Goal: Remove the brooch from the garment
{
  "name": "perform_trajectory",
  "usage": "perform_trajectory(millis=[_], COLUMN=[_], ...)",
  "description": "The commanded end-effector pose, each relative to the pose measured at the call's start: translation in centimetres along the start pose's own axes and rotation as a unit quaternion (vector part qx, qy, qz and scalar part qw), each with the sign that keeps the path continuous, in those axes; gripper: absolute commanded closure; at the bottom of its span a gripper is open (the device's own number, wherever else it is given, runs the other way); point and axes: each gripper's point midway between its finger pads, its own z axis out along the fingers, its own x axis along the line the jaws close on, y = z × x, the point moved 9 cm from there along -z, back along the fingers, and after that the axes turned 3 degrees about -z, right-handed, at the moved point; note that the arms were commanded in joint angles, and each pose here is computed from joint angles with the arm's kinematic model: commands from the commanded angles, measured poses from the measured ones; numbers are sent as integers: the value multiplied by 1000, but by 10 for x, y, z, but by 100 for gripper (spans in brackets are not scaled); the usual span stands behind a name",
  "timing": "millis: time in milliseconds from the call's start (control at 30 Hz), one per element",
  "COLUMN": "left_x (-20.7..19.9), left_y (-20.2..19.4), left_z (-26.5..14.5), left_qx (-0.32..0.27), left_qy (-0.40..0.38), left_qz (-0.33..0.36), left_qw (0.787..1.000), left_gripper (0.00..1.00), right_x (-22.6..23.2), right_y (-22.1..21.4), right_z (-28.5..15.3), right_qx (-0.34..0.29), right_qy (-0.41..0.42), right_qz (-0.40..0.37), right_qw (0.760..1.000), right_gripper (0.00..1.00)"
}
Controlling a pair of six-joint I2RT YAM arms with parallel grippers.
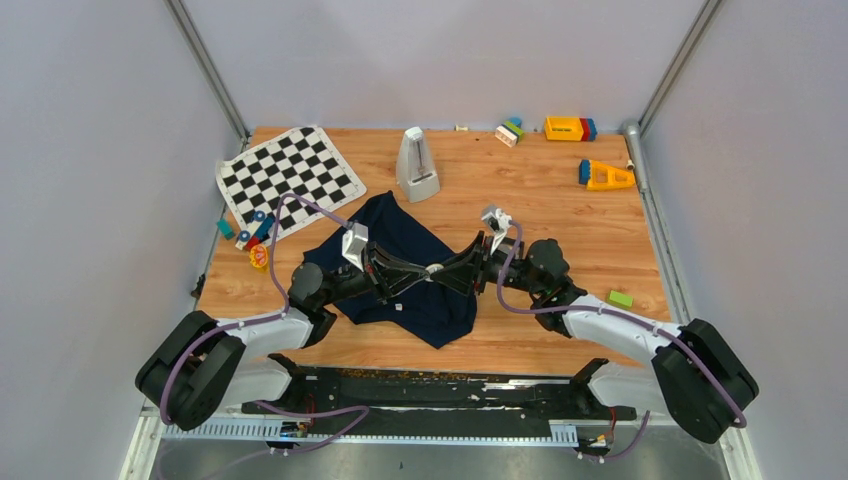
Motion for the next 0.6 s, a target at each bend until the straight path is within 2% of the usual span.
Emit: perform_trajectory(millis=[0,267,333,433,500,567], left_x=[-13,-13,-12,-7,-1,5], left_y=[12,12,12,11,9,8], left_z=[3,2,2,2,1,1], left_qx=[-14,-14,-14,-14,-5,6], left_qy=[-44,-34,-32,-6,24,58], left_qz=[32,36,35,35,38,43], left_qw=[998,999,999,999,999,997], left_gripper=[100,100,100,100,100,100], right_x=[-9,-9,-8,-4,-1,0], right_y=[12,12,12,13,13,13], right_z=[1,-3,-4,-7,-12,-17], right_qx=[-30,-39,-41,-48,-59,-71], right_qy=[-54,-65,-65,-52,-50,-63], right_qz=[-5,-10,-13,-25,-35,-39], right_qw=[998,997,997,997,996,995], right_gripper=[68,69,60,35,27,25])
